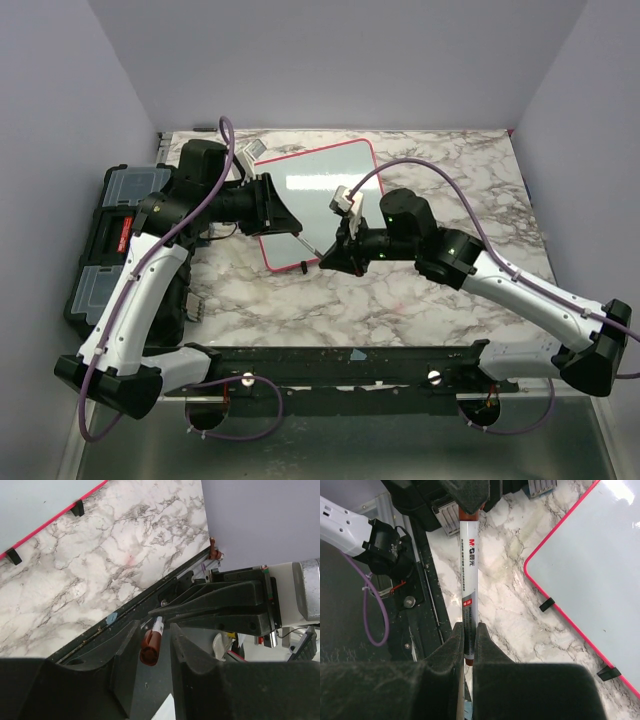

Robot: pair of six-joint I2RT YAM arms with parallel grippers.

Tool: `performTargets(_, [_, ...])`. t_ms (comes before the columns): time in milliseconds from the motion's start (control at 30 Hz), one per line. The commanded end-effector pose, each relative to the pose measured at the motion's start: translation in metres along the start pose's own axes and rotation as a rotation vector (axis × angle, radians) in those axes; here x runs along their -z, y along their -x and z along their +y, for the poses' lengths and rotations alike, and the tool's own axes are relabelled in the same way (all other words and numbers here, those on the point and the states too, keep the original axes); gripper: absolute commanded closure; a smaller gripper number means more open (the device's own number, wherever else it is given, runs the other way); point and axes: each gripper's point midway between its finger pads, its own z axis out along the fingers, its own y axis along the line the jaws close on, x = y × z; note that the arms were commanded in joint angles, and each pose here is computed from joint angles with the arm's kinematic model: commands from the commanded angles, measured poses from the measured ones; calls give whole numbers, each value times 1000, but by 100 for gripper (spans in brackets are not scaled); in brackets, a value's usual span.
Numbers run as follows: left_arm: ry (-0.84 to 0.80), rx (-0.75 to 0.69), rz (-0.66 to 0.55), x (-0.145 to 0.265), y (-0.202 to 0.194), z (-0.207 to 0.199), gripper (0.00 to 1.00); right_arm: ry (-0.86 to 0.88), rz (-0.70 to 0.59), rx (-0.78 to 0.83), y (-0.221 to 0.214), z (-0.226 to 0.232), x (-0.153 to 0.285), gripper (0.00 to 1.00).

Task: Write a sentence on the whiteboard
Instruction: Pass from the right arm to the left

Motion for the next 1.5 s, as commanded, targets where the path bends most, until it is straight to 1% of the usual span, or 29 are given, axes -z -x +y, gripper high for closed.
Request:
performTargets(0, [-5,4,13,2,-6,2,71,-14,-5,31,9,1,-1,99])
performTargets(100, [-13,7,14,3,-9,1,79,-25,-5,32,9,-1,-3,99])
performTargets(267, [-16,13,11,6,-13,1,96,-47,-15,36,8,-5,-4,99])
performTargets(333, [-18,15,9,6,-14,1,100,-71,-21,32,9,-9,-3,99])
performTargets(367, [-17,15,6,7,-14,1,100,-87,-20,20,8,-11,-3,99])
performTargets(400, [-13,15,1,7,-14,2,100,-106,-16,6,7,-14,-3,93])
performTargets(500, [-13,10,-27,8,-13,3,100,-189,-21,-43,4,-26,2,49])
performTargets(567, [-25,9,-50,8,-11,2,100,-208,-48,-80,3,-27,4,35])
performTargets(600, [-38,9,-64,8,-10,0,100,-213,-68,-98,4,-27,5,31])
performTargets(700, [-78,1,-101,9,-5,-8,100,-228,-127,-178,10,-26,9,28])
performTargets(800, [-101,-10,-129,12,-1,-14,100,-234,-188,-286,20,-23,12,27])
performTargets(1033, [-141,-37,-193,21,7,-26,100,-157,-377,-505,57,-6,28,25])
performTargets(1233, [-228,-70,-246,36,9,-49,100,-17,-474,-602,84,15,37,25])
performTargets(1333, [-269,-93,-275,47,9,-62,100,73,-499,-607,96,30,40,25])
performTargets(1467, [-327,-134,-295,59,7,-78,100,131,-513,-604,106,39,42,27])
